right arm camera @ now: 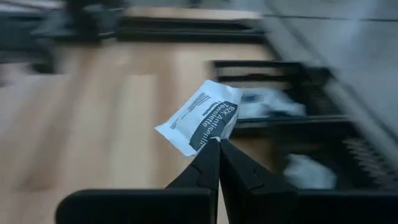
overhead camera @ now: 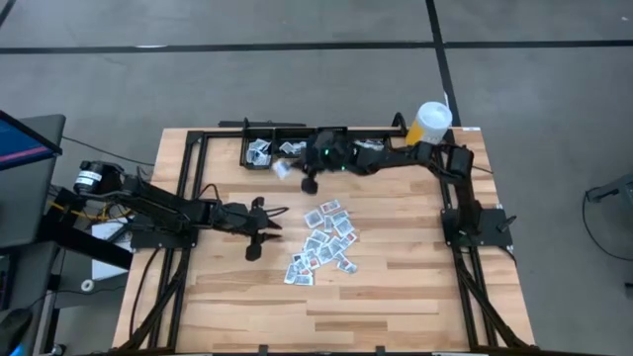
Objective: Pick & Place First Aid Supplies
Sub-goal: Put the black towelette pack into the middle left black bin
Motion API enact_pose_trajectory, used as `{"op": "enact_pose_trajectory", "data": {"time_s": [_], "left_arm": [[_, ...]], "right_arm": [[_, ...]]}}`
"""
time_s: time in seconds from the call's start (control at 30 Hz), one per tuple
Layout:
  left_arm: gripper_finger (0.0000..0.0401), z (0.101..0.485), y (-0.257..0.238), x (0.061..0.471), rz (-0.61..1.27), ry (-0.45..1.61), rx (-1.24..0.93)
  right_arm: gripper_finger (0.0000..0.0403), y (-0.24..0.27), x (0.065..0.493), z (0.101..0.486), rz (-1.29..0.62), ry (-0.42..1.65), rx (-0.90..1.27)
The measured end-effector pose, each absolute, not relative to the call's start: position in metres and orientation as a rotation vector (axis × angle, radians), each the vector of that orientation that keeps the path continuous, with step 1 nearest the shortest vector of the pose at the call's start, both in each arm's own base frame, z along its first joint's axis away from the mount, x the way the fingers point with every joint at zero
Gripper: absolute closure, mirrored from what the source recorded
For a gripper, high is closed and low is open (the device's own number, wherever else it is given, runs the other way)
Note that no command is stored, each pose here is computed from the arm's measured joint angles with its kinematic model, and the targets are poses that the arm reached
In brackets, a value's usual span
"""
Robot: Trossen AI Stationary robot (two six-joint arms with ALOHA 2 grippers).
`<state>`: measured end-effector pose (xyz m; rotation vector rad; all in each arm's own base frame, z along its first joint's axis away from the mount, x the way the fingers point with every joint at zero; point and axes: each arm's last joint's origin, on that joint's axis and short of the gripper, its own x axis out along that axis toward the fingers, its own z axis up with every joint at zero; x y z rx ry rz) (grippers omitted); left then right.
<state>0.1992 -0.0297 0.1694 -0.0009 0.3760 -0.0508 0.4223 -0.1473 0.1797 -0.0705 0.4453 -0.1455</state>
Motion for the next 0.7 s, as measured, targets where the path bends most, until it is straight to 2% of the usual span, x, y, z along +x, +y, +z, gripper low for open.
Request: {"op": "enact_pose_trajectory", "data": {"time_s": [0.2, 0.7], "left_arm": [[0.0289, 0.172, -0.028, 0.200, -0.003, 0.348, 0.052], [0.0289, 0.172, -0.028, 0.204, 0.014, 0.319, 0.050]], "right_arm": [[0.0402, -0.186, 0.410, 0.187, -0.233, 0.353, 0.073], [0.0402, -0.227, 0.390, 0.190, -0.356, 0.331, 0.101]]}}
